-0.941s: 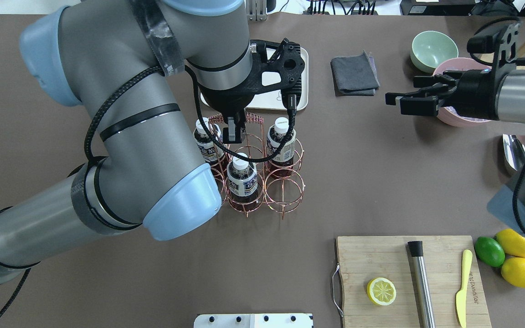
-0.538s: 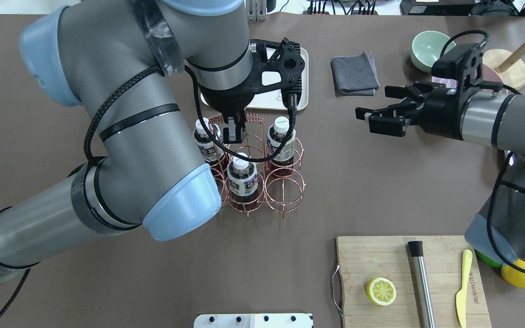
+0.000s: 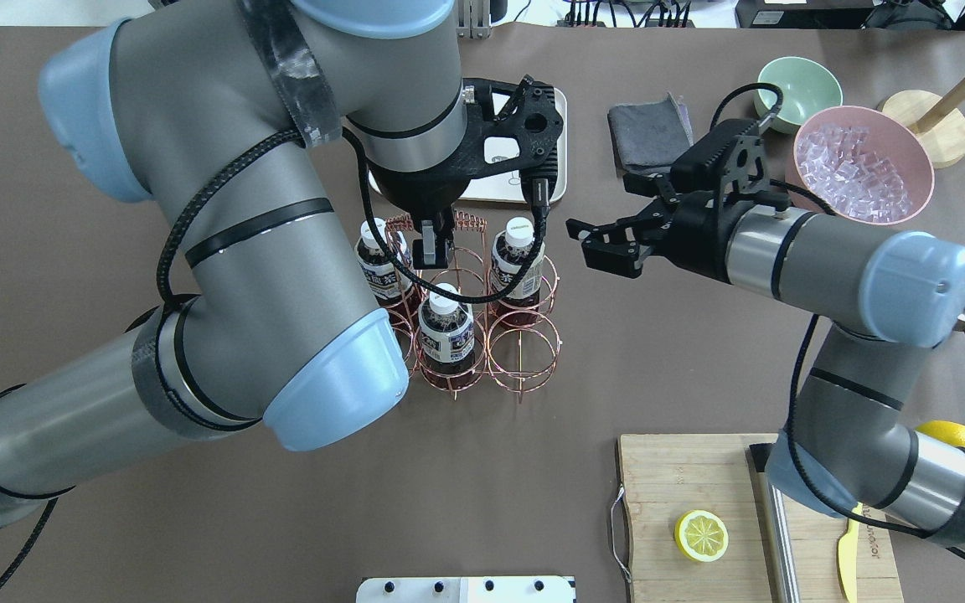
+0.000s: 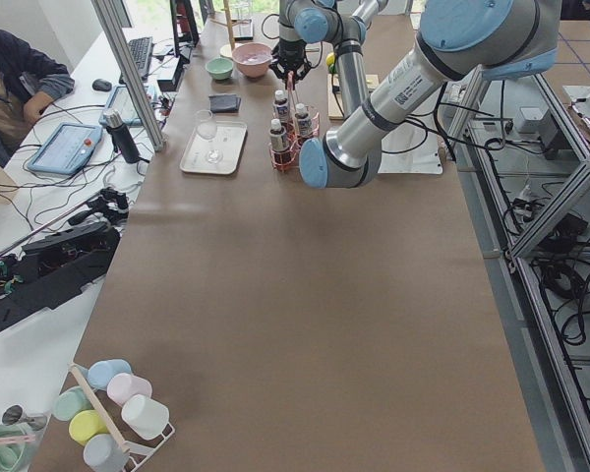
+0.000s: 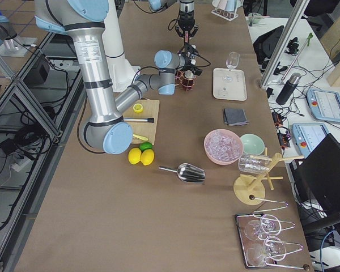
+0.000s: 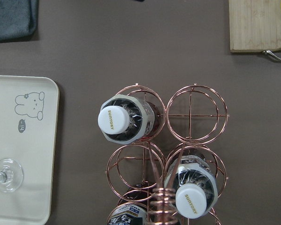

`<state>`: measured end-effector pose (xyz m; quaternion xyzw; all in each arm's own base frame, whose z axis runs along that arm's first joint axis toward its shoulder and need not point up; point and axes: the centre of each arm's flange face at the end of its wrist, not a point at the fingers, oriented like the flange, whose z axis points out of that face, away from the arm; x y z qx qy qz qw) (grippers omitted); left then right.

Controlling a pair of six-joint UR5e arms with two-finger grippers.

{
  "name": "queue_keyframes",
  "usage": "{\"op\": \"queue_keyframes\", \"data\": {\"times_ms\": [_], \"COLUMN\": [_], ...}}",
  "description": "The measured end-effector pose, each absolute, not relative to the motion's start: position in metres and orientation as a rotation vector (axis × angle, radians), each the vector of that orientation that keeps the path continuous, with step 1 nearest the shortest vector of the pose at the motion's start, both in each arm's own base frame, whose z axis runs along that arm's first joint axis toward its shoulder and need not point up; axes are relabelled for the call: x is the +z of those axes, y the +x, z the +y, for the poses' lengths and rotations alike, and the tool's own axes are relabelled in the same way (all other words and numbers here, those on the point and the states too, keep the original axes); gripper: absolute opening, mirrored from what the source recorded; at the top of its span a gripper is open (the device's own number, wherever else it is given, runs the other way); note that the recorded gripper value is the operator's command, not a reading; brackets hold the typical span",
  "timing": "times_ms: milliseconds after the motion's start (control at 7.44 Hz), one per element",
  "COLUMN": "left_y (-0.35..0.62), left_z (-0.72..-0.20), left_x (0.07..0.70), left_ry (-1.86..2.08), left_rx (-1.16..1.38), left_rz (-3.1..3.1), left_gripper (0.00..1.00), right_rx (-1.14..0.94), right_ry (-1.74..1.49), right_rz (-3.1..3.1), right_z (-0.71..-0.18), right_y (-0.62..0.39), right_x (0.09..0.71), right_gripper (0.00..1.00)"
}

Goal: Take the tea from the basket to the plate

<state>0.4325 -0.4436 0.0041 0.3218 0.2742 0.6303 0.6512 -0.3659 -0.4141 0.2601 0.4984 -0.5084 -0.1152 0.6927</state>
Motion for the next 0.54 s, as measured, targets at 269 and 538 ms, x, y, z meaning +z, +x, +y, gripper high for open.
{"op": "queue_keyframes", "data": {"times_ms": [269,538], "left_y": [0.432,0.432], "left_z": [-0.443,-0.443], "left_x": [0.004,0.004], "left_ry": [0.732,0.731], "left_rx": [1.432,1.428], "left_rz": [0.623,0.624], "left_gripper": [0.0,0.0], "right_rx": [-0.243,-0.238], "right_ry": [1.123,1.124], "right_rz": [-1.114,-1.113], "right_z": [-0.409,-0.4], "right_y": [-0.408,-0.422], "right_x": [0.239,0.23], "right_gripper": [1.0,1.0]}}
